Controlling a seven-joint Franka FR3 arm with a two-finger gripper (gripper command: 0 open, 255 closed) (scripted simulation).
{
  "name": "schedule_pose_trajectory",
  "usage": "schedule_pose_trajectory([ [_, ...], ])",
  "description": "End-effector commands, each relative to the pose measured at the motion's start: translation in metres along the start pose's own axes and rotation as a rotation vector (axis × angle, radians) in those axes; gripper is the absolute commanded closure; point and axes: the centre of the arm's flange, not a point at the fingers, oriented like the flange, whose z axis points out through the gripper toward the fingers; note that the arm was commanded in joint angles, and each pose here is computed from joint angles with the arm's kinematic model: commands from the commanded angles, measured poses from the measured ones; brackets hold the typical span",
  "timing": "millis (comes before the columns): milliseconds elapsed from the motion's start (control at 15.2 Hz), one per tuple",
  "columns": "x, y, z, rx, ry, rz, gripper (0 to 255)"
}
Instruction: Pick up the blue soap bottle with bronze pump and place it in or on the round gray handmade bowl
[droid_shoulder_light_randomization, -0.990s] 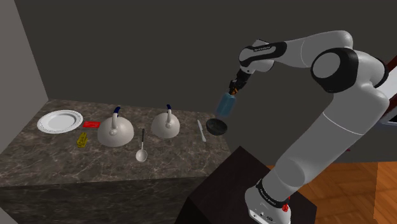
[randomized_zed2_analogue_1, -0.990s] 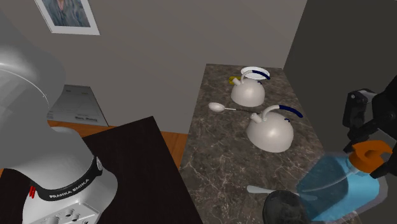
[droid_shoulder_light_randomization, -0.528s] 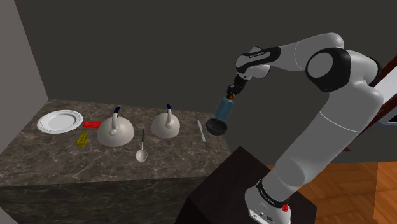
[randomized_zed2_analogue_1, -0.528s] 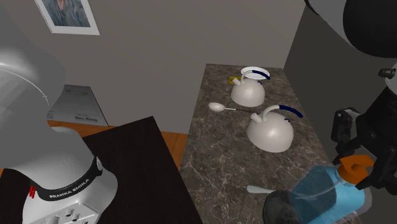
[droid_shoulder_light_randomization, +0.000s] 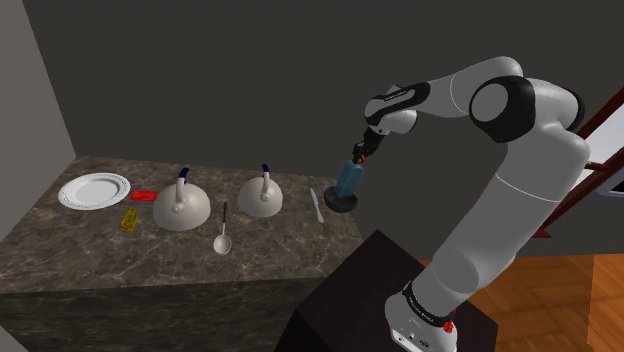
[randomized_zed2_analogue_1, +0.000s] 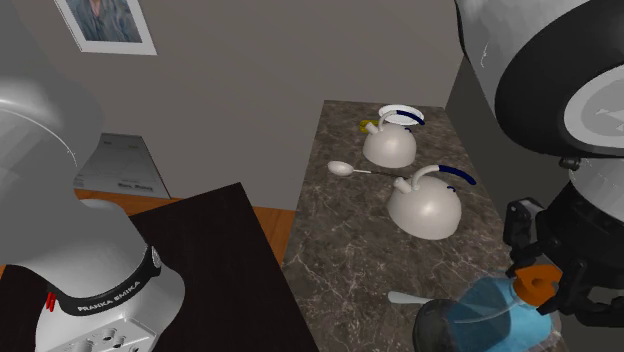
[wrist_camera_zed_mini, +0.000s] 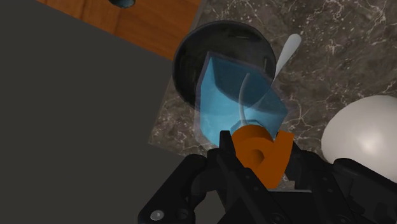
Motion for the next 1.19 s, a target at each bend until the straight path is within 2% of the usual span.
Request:
schedule_pose_trajectory([
  [0, -0.001, 0.000, 0.010, 0.000, 0.001, 0.000, 255],
  [528, -0.002, 0.001, 0.014, 0.000, 0.001, 0.000, 255],
  [594, -0.002, 0.001, 0.014, 0.000, 0.001, 0.000, 0],
  [924, -0.002, 0.001, 0.014, 0.000, 0.001, 0.000, 0],
  [1122, -0.002, 0.001, -0.025, 0.000, 0.001, 0.000, 0],
])
